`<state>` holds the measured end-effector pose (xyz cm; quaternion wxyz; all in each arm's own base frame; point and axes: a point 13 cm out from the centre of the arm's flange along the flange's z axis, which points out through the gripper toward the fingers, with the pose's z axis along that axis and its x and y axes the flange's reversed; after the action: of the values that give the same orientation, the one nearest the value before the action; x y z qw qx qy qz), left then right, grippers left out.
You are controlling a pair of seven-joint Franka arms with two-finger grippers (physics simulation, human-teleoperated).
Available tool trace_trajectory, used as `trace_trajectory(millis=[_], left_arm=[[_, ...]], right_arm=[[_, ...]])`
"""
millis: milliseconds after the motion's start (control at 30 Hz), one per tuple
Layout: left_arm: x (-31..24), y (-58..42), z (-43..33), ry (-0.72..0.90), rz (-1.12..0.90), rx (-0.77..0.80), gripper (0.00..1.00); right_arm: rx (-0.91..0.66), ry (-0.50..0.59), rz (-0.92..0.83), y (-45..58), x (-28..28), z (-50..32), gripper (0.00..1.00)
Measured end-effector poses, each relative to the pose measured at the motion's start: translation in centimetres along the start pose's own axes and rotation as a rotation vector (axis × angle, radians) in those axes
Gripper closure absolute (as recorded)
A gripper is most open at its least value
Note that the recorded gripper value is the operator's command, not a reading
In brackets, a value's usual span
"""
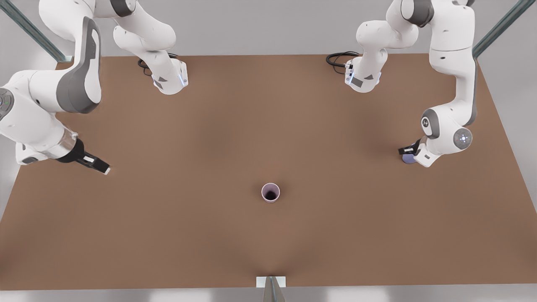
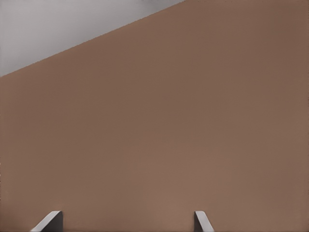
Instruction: Stack the cups, with the pink cup at the bottom and the purple cup at the top
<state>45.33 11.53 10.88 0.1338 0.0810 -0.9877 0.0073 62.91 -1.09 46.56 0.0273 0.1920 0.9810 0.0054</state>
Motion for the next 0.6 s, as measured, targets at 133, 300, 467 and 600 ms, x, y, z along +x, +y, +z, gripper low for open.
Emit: trace_trajectory(millis=[133,300,467,600], left_arm=[[-0.2,0.0,0.2,-0.005,0.000,-0.002,0.39],[-0.4,0.2,0.5,-0.008,-0.002,-0.005,0.54],[-0.6,0.2,0.7,-0.010,0.000,-0.009,0.62],[-0.7,0.4,0.7,-0.014,0.000,-0.012,0.72]], right_arm=[[0.014,0.001,-0.046,-1.3,-1.6,-0.7,0.00],[0.022,0.009,-0.100,-2.4,-1.5,-1.5,0.00],[0.024,0.014,-0.142,-3.0,-1.5,-1.7,0.00],[0.030,0.020,-0.177,-2.9,-1.5,-1.4,0.00]])
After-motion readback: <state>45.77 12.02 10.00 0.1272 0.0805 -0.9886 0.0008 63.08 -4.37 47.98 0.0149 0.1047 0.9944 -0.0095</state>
